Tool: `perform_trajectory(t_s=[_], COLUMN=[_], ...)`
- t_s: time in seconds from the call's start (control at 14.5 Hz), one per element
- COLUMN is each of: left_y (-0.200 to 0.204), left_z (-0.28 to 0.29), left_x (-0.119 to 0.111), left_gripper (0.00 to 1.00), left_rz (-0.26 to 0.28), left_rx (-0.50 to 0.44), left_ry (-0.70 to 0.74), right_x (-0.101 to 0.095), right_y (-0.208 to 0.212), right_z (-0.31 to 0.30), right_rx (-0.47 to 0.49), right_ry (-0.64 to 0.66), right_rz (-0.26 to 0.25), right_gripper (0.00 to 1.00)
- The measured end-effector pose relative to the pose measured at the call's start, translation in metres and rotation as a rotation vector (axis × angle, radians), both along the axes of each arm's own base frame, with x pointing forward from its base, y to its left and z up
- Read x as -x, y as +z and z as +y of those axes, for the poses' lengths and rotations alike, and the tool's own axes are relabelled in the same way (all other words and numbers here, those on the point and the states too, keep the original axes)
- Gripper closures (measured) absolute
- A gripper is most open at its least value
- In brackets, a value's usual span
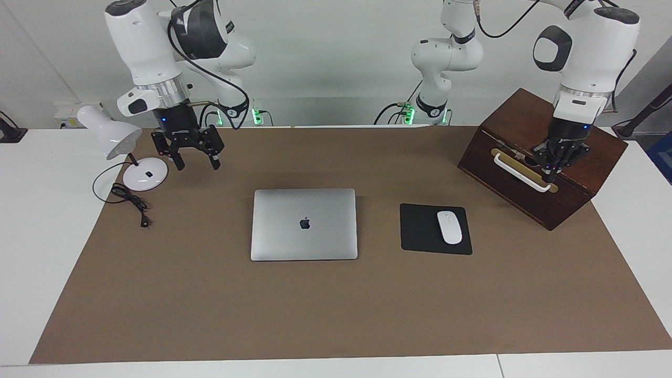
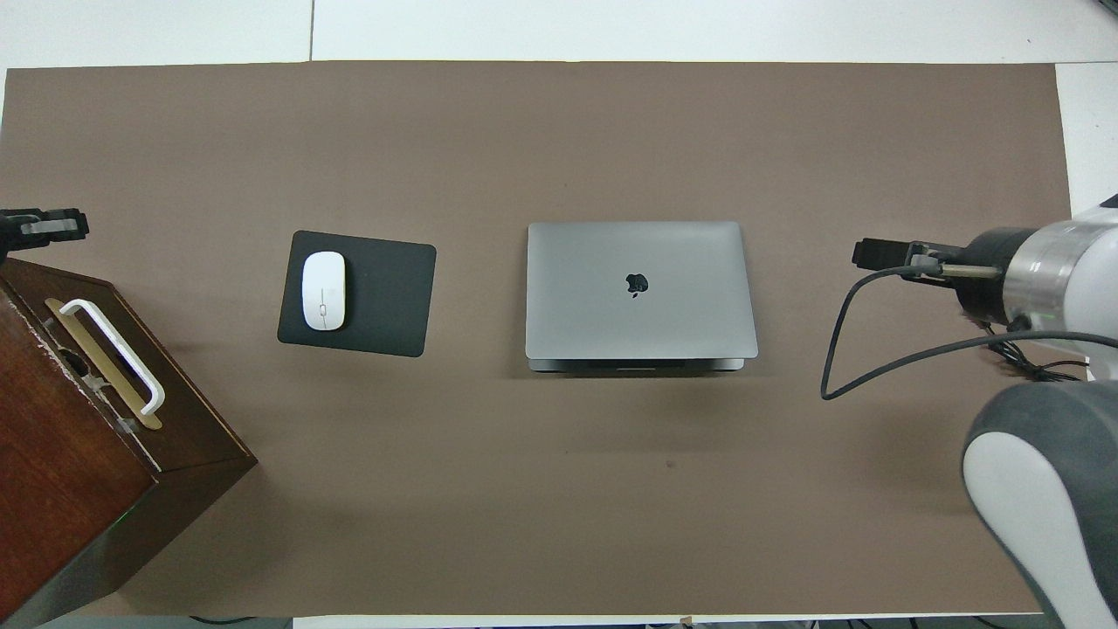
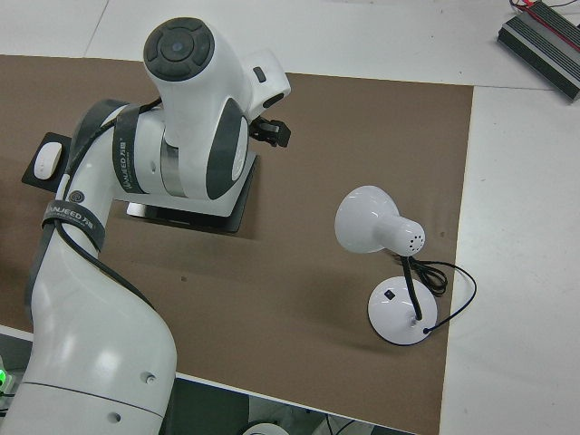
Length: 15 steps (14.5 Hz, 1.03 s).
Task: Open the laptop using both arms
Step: 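Move the left gripper and the right gripper toward the laptop's near edge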
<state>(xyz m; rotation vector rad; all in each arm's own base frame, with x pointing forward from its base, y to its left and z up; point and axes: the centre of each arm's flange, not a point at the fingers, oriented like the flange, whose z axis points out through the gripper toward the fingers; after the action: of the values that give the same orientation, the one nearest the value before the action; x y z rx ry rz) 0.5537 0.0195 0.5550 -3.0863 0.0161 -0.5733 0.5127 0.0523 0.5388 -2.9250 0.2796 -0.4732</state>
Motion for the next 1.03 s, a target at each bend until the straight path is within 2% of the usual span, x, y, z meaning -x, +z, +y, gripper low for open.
perform_trajectory(t_s=[0.28, 0.55, 0.76, 1.03], left_y=[-0.038, -0.080, -0.099, -0.112], left_z=[-0.034, -0.068, -0.094, -0.127], left_x=[0.020, 0.065, 0.100, 0.130], left_gripper=[0.99, 0.99, 0.99, 0.99], left_rz=[-0.058, -0.083, -0.093, -0.123], left_rx=[0.005, 0.020, 0.033, 0.030], left_ry=[-0.074, -0.156, -0.222, -0.303], right_x=[0.024, 0.059, 0.082, 0.099], right_y=[-0.029, -0.054, -0.063, -0.075], right_z=[0.027, 0.089, 0.138, 0.171], right_rx=[-0.108, -0.222, -0.331, -0.457], right_ry=[-0.075, -0.179, -0.230, -0.367], right_rz=[-0.075, -0.109, -0.155, -0.131], right_gripper=[0.00, 0.00, 0.00, 0.00])
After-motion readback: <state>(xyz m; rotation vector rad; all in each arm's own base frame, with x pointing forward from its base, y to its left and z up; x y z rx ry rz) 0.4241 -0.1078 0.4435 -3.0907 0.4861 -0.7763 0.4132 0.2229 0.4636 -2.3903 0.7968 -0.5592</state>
